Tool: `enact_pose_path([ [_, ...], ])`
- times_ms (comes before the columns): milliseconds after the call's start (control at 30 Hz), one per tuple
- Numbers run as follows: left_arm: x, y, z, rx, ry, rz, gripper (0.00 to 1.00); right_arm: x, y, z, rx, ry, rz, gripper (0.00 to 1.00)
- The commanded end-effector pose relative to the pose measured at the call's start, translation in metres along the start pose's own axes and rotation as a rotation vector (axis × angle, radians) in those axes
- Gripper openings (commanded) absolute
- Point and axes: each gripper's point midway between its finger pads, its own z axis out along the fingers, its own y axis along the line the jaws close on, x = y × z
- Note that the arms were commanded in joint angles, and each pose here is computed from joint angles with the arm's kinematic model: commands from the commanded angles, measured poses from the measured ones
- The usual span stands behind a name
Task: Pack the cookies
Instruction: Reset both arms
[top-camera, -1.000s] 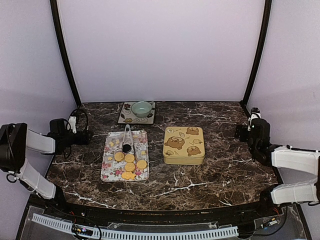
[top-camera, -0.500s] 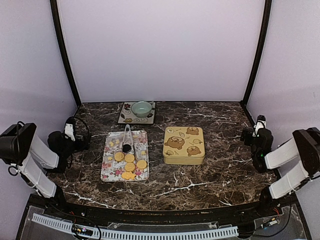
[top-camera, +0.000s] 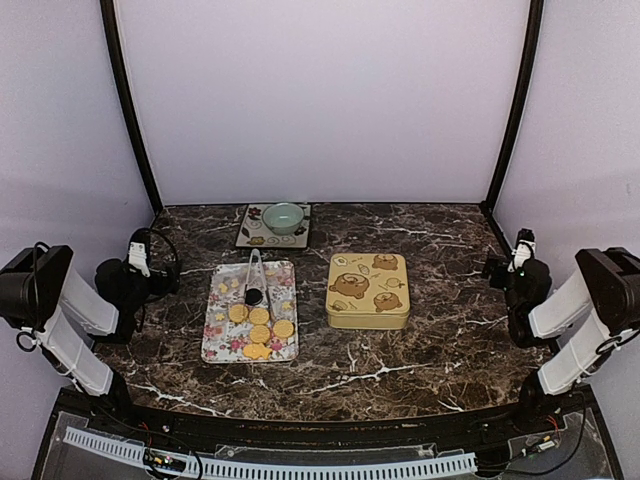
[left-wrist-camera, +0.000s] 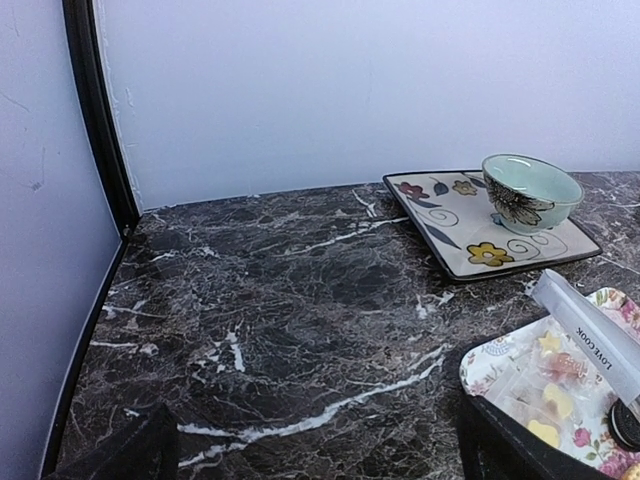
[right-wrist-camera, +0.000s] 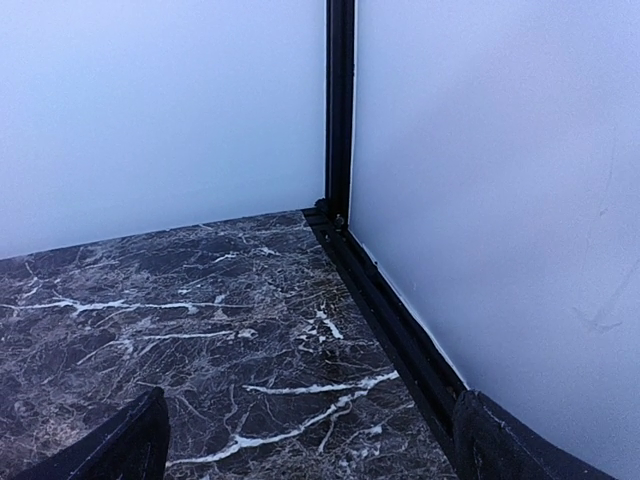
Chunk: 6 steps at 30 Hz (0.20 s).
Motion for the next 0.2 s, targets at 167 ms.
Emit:
enact_pose_path([
  [167,-0.0113,-0.0021,0.0051,-0.021,-0.029,0.043,0.99,-0.0153,0.0000,0.0010,-0.006,-0.059,0.026,1.00],
])
